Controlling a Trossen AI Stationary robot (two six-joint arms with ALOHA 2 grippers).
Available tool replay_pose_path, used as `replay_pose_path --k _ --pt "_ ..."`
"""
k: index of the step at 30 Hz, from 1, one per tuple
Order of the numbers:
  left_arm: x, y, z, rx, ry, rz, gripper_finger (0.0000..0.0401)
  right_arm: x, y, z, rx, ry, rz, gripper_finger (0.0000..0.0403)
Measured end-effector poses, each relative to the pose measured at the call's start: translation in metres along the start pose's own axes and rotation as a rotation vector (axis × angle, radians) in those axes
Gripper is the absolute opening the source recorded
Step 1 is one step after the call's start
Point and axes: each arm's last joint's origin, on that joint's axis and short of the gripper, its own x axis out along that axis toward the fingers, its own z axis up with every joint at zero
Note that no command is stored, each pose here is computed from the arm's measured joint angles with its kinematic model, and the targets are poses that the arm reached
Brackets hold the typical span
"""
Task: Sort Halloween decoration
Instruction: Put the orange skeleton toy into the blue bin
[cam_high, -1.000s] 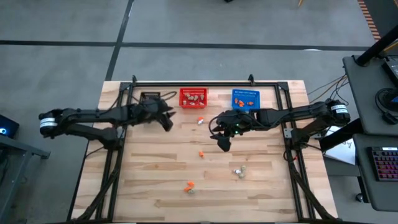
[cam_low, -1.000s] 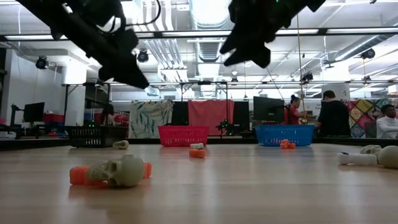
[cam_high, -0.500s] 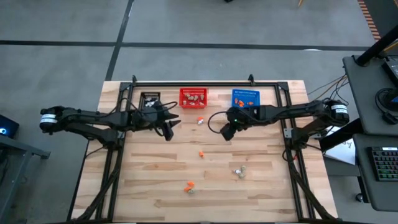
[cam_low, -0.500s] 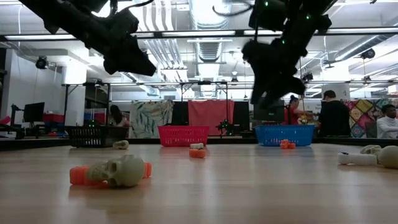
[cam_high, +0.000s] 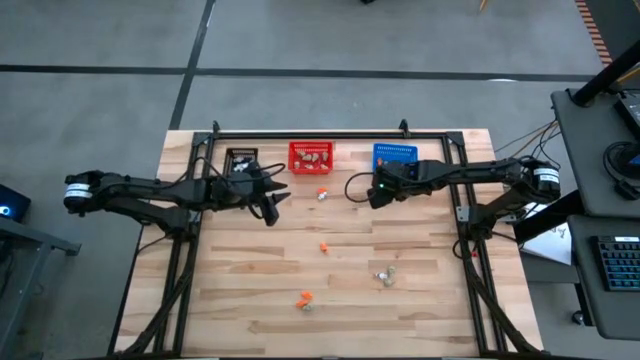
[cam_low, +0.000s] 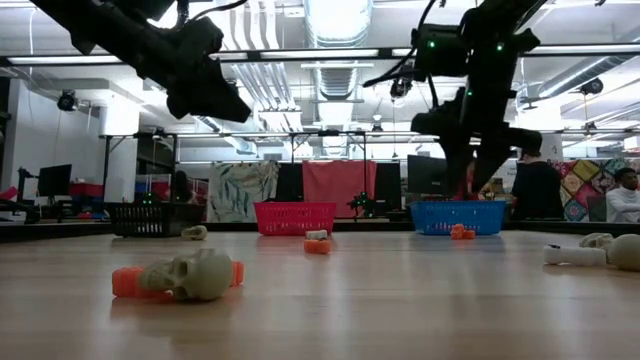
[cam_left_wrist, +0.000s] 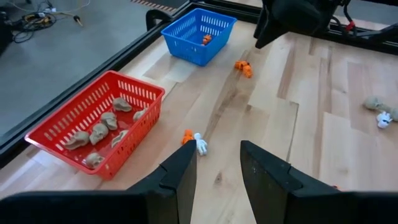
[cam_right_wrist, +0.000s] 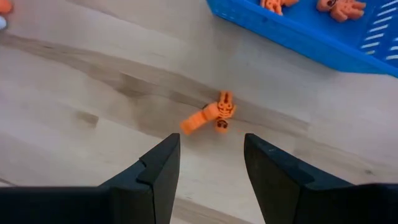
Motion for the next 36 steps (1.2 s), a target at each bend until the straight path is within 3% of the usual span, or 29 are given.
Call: replay_pose_path --k 5,23,36 --pt "0.0 0.001 0.0 0.005 -0.005 0.028 0.0107 0.004 0.002 0.0 0.016 -0.013 -0.01 0.017" --pt "0.0 0.001 0.0 0.005 -0.004 0.028 0.0107 0.068 0.024 0.005 -0.084 0.067 -0.135 0.017" --pt "0.0 0.001 0.0 0.02 -0.007 0.044 0.0107 0.069 0.029 0.007 -0.114 0.075 -0.131 0.0168"
